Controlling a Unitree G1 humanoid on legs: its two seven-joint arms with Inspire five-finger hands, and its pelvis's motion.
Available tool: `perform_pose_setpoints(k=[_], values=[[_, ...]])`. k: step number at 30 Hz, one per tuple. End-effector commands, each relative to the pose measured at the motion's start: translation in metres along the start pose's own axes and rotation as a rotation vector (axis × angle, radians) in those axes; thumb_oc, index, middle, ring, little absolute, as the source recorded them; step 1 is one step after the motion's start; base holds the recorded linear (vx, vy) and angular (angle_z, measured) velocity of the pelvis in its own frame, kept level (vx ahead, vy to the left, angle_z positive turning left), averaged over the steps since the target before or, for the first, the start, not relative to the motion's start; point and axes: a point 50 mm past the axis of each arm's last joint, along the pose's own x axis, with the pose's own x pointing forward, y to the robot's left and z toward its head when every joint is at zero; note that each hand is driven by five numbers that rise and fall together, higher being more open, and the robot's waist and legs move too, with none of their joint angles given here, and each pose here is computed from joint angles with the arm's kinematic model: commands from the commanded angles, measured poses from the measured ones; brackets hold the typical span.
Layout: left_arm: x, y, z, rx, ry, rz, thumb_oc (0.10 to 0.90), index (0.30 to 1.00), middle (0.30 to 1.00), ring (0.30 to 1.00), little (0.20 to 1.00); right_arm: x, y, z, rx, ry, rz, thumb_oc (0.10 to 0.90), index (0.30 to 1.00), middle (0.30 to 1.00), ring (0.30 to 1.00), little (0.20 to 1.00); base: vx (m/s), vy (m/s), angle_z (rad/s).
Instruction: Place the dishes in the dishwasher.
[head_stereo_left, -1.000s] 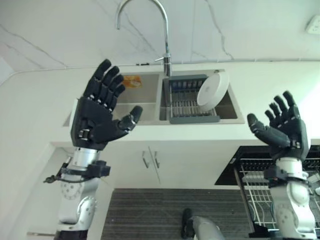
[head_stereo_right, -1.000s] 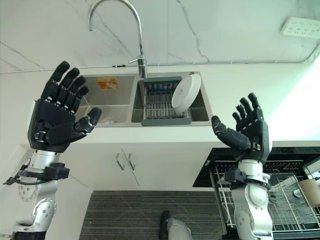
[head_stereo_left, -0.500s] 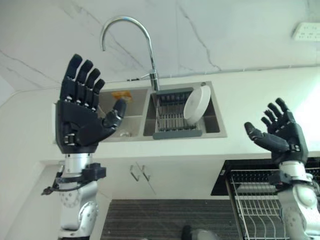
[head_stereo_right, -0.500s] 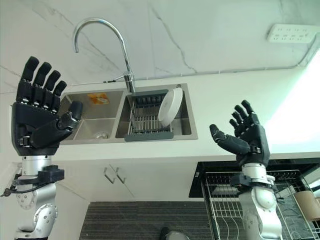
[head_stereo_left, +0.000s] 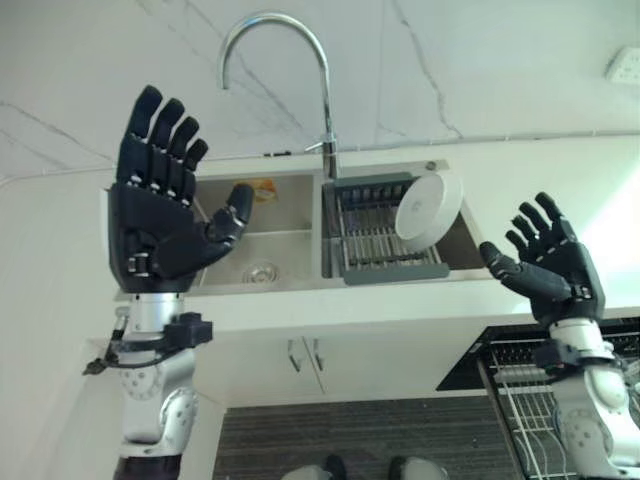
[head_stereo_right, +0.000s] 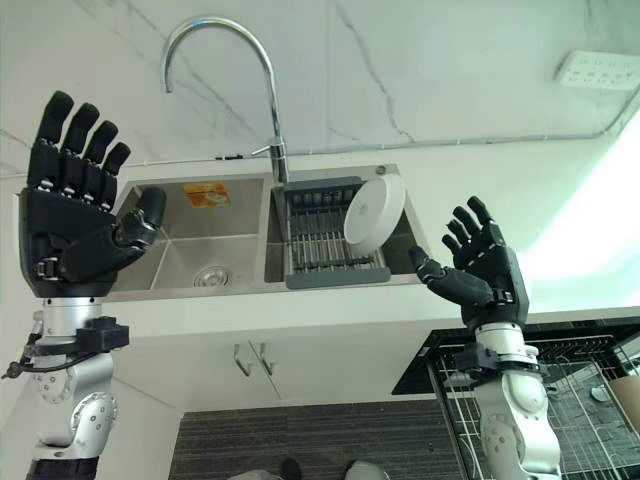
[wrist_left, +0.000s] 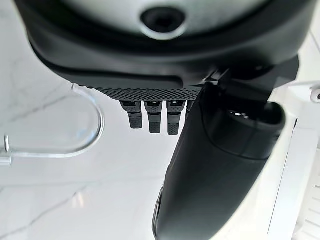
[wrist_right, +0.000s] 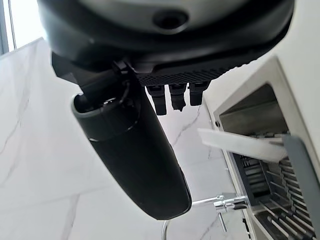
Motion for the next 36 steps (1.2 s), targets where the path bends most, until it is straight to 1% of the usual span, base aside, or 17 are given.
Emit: perform_pose_setpoints(k=[1,3,5,6,8,16,19,20,23,24,26,33,36], values=[[0.014,-0.003,0.027,0.059,-0.125,-0.105,0.8,0.9,0.9,0.9,0.9,0.014,0.009,0.043,0.006,-0.241,0.068,0.8,0.9,0.9,0.9,0.9,0.02,-0.024,-0.15],[0.015,-0.005,0.026,0.063,-0.124,-0.116,0.8,0.9,0.9,0.9,0.9,0.017,0.008,0.044,0.009,-0.245,0.054,0.8,0.9,0.9,0.9,0.9,0.03,-0.09,-0.25],[0.015,-0.008,0.023,0.084,-0.119,-0.127,0.8,0.9,0.9,0.9,0.9,0.02,0.005,0.048,-0.013,-0.281,0.006,0.8,0.9,0.9,0.9,0.9,0.08,-0.094,-0.11],[0.014,-0.008,0.021,0.083,-0.102,-0.125,0.8,0.9,0.9,0.9,0.9,0.021,0.002,0.051,0.003,-0.294,-0.014,0.8,0.9,0.9,0.9,0.9,0.08,-0.088,0.07],[0.016,-0.012,0.013,0.043,-0.057,-0.112,0.8,0.9,0.9,0.9,0.9,0.029,0.003,0.054,0.026,-0.299,-0.041,0.8,0.9,0.9,0.9,0.9,0.09,-0.098,0.12],[0.016,-0.016,0.002,0.052,0.007,-0.125,0.8,0.9,0.9,0.9,0.9,0.038,0.009,0.054,0.033,-0.289,-0.019,0.8,0.9,0.9,0.9,0.9,0.08,-0.055,0.06],[0.015,-0.018,-0.005,0.056,0.044,-0.124,0.8,0.9,0.9,0.9,0.9,0.043,0.011,0.047,0.049,-0.246,-0.017,0.8,0.9,0.9,0.9,0.9,0.06,-0.059,-0.07],[0.015,-0.018,-0.01,0.047,0.071,-0.126,0.8,0.9,0.9,0.9,0.9,0.045,0.013,0.041,0.074,-0.203,0.012,0.8,0.9,0.9,0.9,0.9,0.07,-0.07,-0.03],[0.014,-0.019,-0.015,0.048,0.096,-0.13,0.8,0.9,0.9,0.9,0.9,0.048,0.017,0.034,0.069,-0.154,0.049,0.8,0.9,0.9,0.9,0.9,0.04,-0.046,0.07],[0.012,-0.018,-0.018,0.047,0.115,-0.123,0.8,0.9,0.9,0.9,0.9,0.05,0.018,0.025,0.079,-0.096,0.078,0.8,0.9,0.9,0.9,0.9,0.06,-0.06,0.13],[0.011,-0.017,-0.02,0.03,0.125,-0.117,0.8,0.9,0.9,0.9,0.9,0.052,0.019,0.022,0.073,-0.077,0.089,0.8,0.9,0.9,0.9,0.9,0.04,-0.042,0.07],[0.012,-0.02,-0.024,0.022,0.135,-0.125,0.8,0.9,0.9,0.9,0.9,0.062,0.02,0.01,0.099,0.008,0.08,0.8,0.9,0.9,0.9,0.9,0.0,-0.01,0.01],[0.013,-0.022,-0.025,0.022,0.136,-0.126,0.8,0.9,0.9,0.9,0.9,0.065,0.02,0.007,0.068,0.022,0.06,0.8,0.9,0.9,0.9,0.9,0.01,-0.015,0.04]])
